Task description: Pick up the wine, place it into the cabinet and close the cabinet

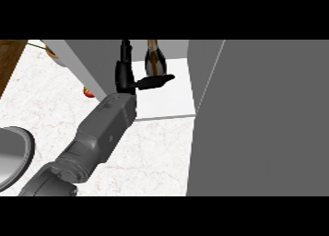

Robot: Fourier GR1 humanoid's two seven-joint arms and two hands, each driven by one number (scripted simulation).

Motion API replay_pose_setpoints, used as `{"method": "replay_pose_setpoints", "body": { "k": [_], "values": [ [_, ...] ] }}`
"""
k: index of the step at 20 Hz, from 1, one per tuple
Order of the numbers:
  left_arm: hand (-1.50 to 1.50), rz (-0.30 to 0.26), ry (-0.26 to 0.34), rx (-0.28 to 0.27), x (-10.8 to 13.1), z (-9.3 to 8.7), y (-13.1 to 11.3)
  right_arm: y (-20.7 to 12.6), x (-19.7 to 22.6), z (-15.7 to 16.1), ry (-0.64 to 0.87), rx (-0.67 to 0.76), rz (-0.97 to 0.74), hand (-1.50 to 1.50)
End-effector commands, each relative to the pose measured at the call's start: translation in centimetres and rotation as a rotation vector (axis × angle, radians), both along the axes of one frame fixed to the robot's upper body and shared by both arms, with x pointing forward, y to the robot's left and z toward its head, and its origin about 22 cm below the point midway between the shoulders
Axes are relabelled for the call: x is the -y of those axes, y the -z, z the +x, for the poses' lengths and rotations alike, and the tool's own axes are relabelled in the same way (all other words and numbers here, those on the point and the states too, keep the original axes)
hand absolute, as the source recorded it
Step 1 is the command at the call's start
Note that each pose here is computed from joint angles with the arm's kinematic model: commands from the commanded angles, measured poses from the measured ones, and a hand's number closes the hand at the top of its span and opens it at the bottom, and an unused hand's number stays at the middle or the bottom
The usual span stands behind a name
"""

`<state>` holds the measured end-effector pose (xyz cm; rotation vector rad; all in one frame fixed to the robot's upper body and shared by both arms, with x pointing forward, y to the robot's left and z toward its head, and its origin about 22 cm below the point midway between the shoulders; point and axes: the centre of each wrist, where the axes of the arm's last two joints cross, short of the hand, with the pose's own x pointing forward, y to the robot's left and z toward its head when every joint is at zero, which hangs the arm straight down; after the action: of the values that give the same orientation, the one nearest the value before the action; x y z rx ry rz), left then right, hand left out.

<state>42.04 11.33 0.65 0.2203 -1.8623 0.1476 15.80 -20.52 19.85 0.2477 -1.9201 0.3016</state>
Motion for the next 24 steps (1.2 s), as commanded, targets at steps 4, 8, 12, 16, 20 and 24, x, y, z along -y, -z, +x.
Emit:
{"method": "replay_pose_setpoints", "body": {
  "k": [4, 8, 12, 16, 20, 24],
  "values": [
    [-1.50, -0.017, 0.054, 0.016, -0.4, -0.5, 0.9, -0.6, -0.6, -0.4, -0.020, 0.019, 0.032, -1.50],
    [-1.50, -0.024, 0.105, 0.001, -2.2, -0.5, 1.4, -0.4, -0.2, -1.5, -0.027, 0.008, 0.030, -1.50],
    [-1.50, -0.035, 0.109, 0.009, -0.6, -0.7, 1.3, -0.8, 0.6, -2.0, -0.033, 0.010, 0.022, -1.50],
    [-1.50, -0.103, 0.111, 0.005, -0.9, -0.9, 1.8, -0.6, 0.3, -1.4, -0.010, 0.010, 0.038, -1.50],
    [-1.50, -0.146, 0.147, 0.000, -1.2, -1.3, 2.4, -1.2, 0.2, -1.4, -0.004, 0.002, 0.037, -1.50],
    [-1.50, -0.178, 0.125, 0.011, -1.4, -1.7, 3.0, -1.0, -0.8, -1.5, -0.048, -0.020, 0.029, -1.50]
  ]
}}
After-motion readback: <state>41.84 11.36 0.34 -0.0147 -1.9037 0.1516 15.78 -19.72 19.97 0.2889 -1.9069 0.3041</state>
